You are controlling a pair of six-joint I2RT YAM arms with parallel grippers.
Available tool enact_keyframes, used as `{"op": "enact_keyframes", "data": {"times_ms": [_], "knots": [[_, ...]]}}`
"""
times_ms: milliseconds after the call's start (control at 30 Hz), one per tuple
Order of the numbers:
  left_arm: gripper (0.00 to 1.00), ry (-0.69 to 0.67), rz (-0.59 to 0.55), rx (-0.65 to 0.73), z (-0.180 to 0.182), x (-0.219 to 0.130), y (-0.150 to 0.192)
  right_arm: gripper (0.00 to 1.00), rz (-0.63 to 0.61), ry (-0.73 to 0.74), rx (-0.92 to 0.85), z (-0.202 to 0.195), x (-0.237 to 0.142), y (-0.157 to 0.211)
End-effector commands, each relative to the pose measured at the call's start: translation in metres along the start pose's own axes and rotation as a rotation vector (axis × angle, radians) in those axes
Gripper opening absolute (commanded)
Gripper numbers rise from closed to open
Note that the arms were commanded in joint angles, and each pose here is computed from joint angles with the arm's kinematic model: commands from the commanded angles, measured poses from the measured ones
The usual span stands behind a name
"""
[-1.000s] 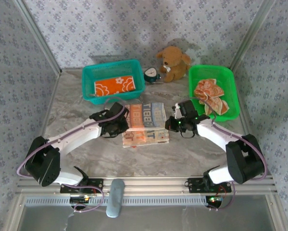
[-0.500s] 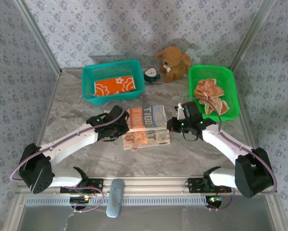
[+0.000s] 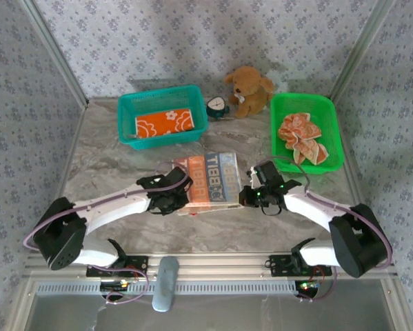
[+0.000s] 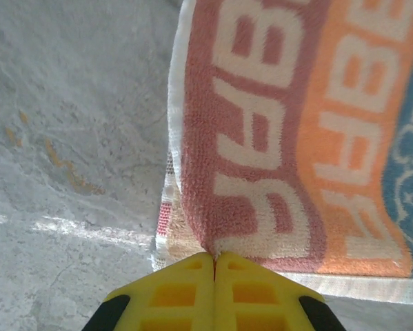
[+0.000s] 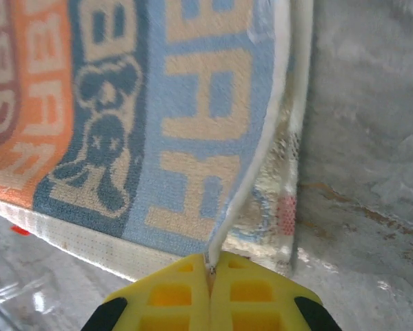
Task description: Fold and stack the towels
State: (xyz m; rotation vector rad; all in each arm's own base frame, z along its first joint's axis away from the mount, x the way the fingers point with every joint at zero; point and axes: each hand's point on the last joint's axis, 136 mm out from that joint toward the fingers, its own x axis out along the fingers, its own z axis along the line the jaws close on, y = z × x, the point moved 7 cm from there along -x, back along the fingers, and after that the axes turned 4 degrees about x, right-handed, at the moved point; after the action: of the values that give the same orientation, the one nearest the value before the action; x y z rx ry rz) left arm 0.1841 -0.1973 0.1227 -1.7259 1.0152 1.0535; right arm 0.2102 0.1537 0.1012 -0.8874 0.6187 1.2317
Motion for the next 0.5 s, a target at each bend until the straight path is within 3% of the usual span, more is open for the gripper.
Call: {"op": "enact_keyframes", "data": {"times_ms": [0,333,467], "knots": [[0.00,-0.016,0.034,-0.027,0.000,0.013,0.007,0.00,0.014,0.047,0.010,-0.011,0.013,0.005],[0.00,-0.068,0.072,-0.007,0.006,0.028,0.014,0.00,0.057,0.085,0.003,-0.018,0.025,0.011],[0.04,-0.074,0.076,0.002,0.005,0.025,0.013,0.07,0.059,0.089,0.002,-0.017,0.024,0.011]]}}
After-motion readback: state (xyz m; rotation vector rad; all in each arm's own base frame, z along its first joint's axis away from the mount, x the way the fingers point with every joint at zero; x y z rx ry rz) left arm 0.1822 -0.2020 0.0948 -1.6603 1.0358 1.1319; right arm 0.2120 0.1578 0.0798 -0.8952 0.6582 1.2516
